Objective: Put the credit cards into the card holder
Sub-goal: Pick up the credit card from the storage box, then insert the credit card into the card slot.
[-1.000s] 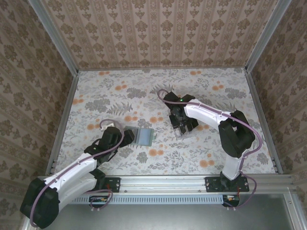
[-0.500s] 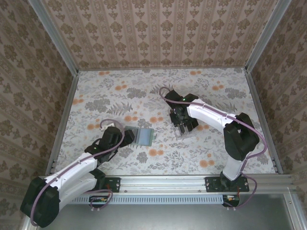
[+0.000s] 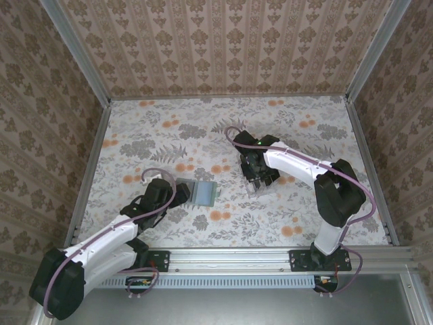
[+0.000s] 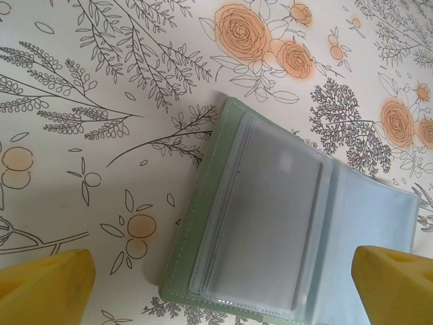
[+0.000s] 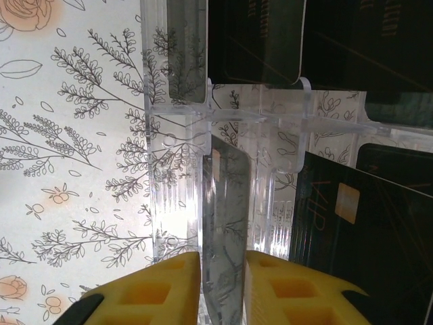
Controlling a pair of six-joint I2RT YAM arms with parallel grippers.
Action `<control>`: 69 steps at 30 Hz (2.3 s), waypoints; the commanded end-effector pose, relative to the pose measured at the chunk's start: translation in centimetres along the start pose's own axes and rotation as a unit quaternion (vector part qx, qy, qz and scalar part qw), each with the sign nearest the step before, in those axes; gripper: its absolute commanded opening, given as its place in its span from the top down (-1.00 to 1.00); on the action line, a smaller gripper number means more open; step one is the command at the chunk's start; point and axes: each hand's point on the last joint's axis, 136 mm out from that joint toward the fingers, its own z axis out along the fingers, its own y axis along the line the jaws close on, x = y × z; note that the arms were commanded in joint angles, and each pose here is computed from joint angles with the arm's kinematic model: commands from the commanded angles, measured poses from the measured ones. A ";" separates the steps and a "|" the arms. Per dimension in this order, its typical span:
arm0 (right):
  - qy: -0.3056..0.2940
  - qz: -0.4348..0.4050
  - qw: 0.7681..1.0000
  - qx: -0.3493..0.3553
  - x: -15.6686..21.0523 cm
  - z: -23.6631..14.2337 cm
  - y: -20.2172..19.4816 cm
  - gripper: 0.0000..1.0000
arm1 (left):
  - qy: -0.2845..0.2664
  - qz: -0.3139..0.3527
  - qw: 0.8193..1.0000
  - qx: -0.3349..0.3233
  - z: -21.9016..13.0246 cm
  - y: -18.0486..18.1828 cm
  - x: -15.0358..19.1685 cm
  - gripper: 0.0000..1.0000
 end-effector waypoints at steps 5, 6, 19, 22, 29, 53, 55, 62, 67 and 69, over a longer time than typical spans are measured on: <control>0.008 0.003 1.000 -0.007 0.4 -0.1 0.0 0.76 | -0.013 0.010 1.000 0.004 -0.1 -0.5 -0.9 -1.00; 0.008 0.001 1.000 -0.008 0.4 -0.1 0.0 0.79 | -0.013 0.010 1.000 0.004 -0.1 -0.4 -0.9 -0.99; -0.043 -0.015 0.998 -0.051 -2.0 -5.0 0.9 1.00 | -0.014 0.042 0.999 0.007 0.6 -1.6 -2.1 -1.00; -0.061 -0.007 0.995 -0.074 -2.4 -6.4 1.3 1.00 | -0.013 0.051 0.999 0.013 1.2 -2.3 -2.7 -1.00; -0.099 0.019 0.986 -0.136 -2.3 -9.1 2.3 1.00 | -0.003 0.063 0.998 0.024 2.6 -3.8 -3.3 -1.00; -0.132 0.058 0.968 -0.207 0.2 -11.1 2.6 1.00 | 0.014 0.063 0.998 -0.021 3.4 -2.2 0.0 -0.99; -0.131 0.059 0.968 -0.207 0.3 -11.1 2.6 1.00 | 0.014 0.066 0.997 -0.023 3.4 -2.2 0.0 -0.99; -0.130 0.063 0.967 -0.208 0.6 -10.9 2.6 1.00 | 0.024 0.068 0.997 -0.026 4.0 -2.1 0.5 -1.00; -0.131 0.063 0.967 -0.209 0.6 -10.9 2.6 1.00 | 0.029 0.069 0.997 -0.023 4.0 -2.3 1.1 -1.00; -0.131 0.064 0.967 -0.210 0.7 -10.9 2.6 1.00 | 0.030 0.068 0.997 -0.021 4.0 -2.5 1.3 -0.99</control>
